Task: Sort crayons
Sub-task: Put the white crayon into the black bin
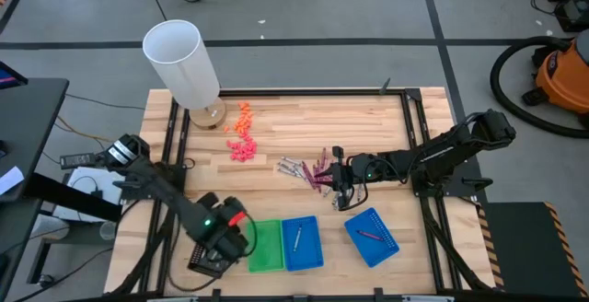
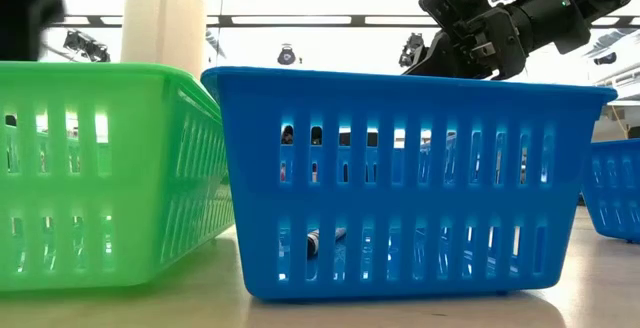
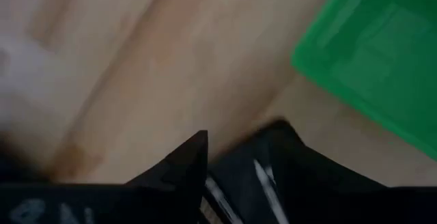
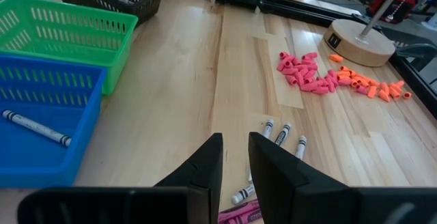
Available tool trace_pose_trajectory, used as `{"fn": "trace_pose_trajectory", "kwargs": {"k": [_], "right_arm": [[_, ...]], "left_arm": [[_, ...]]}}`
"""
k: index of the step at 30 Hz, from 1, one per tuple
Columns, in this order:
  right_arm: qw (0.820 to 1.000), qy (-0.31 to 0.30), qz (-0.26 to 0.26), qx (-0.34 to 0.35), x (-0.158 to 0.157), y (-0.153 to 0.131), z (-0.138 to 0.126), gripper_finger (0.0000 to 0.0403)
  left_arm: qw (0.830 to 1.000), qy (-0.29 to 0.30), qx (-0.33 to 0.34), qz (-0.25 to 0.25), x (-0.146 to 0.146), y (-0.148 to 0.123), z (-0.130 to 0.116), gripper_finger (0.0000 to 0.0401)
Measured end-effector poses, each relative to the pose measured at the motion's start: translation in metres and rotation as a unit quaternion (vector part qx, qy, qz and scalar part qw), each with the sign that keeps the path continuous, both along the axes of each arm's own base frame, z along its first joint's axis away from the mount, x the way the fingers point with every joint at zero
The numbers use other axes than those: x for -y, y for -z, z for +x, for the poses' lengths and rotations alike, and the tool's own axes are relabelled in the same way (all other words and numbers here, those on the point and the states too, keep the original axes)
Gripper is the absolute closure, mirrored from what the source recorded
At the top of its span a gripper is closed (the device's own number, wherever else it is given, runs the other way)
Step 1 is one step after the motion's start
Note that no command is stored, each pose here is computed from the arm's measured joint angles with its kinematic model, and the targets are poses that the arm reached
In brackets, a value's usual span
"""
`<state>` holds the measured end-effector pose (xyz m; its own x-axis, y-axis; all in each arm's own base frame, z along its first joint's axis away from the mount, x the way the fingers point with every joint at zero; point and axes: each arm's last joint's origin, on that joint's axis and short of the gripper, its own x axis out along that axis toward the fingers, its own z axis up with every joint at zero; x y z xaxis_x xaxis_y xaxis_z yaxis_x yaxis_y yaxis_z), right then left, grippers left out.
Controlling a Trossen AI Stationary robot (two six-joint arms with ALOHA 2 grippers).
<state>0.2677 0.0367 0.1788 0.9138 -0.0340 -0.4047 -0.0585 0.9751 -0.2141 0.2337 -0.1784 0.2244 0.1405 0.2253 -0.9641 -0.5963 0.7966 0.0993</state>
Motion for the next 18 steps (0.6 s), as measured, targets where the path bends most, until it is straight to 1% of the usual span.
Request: {"fn": "trace_pose_trajectory", "kwargs": {"k": [4,7,13,18], "right_arm": [[1.000,-0.001,-0.001,0.000,0.000,0.000,0.000,0.0321],[1.000,-0.001,-0.002,0.000,0.000,0.000,0.000,0.0321],[1.000,-0.004,-0.010,-0.001,0.000,0.000,0.000,0.0321],[1.000,-0.004,-0.019,-0.012,0.000,0.002,-0.001,0.0321]], "left_arm": [[0.999,0.044,-0.004,0.032,-0.018,0.000,0.013,0.0237],[0.997,0.070,-0.011,0.044,-0.031,-0.001,0.022,0.0237],[0.992,0.110,-0.012,0.052,-0.058,0.000,0.042,0.0237],[0.988,0.147,0.000,0.055,-0.081,0.009,0.056,0.0237]]}}
